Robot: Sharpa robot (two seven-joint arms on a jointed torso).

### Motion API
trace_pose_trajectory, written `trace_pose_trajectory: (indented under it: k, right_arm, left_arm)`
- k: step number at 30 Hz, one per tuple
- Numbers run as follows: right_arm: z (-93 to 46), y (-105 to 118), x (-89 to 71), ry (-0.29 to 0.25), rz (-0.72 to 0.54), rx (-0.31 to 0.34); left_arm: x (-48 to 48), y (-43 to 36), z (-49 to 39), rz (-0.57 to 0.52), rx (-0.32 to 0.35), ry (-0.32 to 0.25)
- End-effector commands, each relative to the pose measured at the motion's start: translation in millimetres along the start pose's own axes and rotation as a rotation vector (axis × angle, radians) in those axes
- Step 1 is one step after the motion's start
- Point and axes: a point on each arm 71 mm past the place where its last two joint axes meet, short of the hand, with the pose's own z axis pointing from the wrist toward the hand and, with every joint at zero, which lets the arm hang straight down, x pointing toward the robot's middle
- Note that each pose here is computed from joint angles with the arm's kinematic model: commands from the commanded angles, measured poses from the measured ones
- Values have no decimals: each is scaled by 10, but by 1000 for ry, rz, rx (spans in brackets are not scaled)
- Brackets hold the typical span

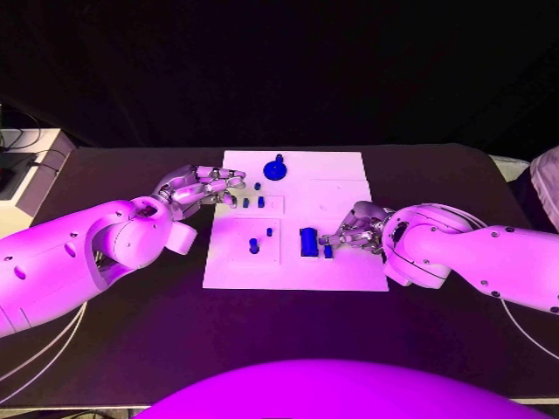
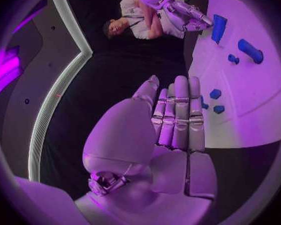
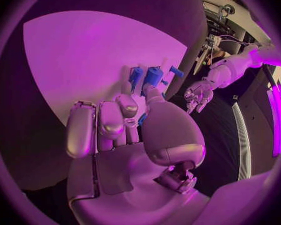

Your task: Assemble the parts on the task board

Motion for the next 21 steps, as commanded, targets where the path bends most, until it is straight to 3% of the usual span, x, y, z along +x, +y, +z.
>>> trace_pose_trajectory:
  k: [1,12,21]
  right_arm:
    - [0,1,9,11,-17,-3]
    - [-27,-26,-25,-16,2,-24]
    - [-90,-79,-41,-5,3,-60]
  left_arm:
    - [22,-7,2,-4,7,18]
    - [22,-6,4,-4,7,18]
    - [24,-6,5,-4,8,18]
